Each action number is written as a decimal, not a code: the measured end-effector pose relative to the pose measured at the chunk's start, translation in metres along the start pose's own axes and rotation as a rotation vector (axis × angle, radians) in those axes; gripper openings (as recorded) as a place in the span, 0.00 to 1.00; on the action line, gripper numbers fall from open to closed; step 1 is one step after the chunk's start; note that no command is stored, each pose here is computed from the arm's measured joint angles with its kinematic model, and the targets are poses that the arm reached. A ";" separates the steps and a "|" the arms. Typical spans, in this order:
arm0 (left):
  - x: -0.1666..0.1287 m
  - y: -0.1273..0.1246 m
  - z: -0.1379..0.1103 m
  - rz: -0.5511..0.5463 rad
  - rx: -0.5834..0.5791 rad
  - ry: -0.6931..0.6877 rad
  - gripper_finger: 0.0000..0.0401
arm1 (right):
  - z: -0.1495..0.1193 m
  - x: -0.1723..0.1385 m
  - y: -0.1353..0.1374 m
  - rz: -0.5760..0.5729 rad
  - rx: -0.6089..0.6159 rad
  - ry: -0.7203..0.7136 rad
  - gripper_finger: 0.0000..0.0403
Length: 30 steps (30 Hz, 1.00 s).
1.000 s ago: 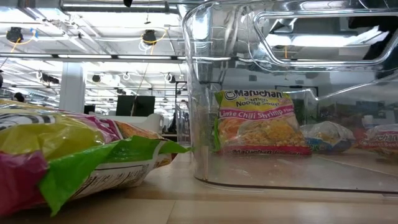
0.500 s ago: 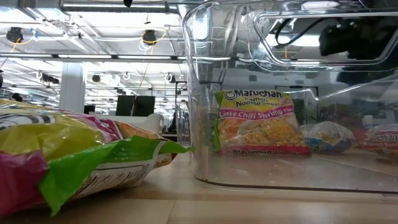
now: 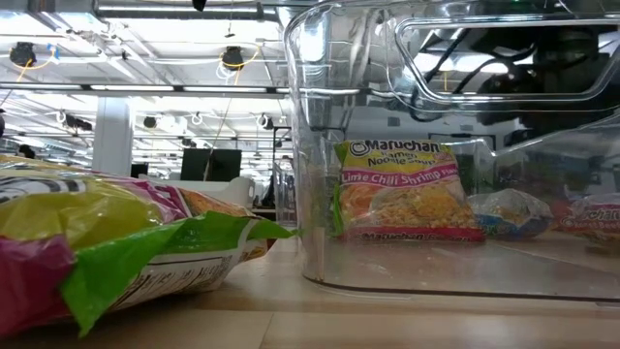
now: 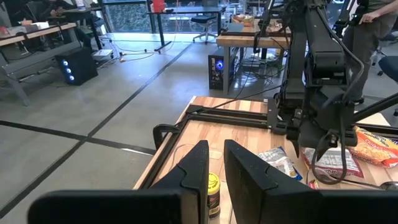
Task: Pick & Place Food Item
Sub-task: Put the red noodle pack into the bottom transparent bin
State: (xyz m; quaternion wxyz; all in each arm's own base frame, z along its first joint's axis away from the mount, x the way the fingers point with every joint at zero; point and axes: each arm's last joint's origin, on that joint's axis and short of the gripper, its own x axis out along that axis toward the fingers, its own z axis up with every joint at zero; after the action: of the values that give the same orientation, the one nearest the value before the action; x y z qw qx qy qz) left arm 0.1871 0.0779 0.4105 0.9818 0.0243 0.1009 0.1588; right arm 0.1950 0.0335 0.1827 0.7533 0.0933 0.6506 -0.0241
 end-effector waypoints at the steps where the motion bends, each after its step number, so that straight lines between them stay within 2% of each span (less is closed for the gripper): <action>1: 0.000 0.000 0.000 -0.001 0.000 0.000 0.11 | 0.000 0.001 0.000 -0.001 -0.017 0.005 0.49; 9: 0.000 0.000 0.000 -0.001 0.000 0.000 0.11 | 0.001 0.002 0.005 0.006 -0.088 -0.005 0.38; 16: 0.000 0.000 0.000 0.000 0.000 0.000 0.11 | 0.007 0.002 0.008 0.050 -0.109 -0.070 0.30; 30: 0.000 0.000 0.000 0.000 0.000 0.000 0.11 | 0.004 0.003 0.007 0.037 -0.098 -0.032 0.28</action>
State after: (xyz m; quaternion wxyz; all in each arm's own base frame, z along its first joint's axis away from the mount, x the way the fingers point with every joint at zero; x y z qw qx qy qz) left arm 0.1871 0.0779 0.4105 0.9819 0.0243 0.1009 0.1586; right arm 0.1999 0.0398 0.1815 0.7676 0.0679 0.6369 0.0201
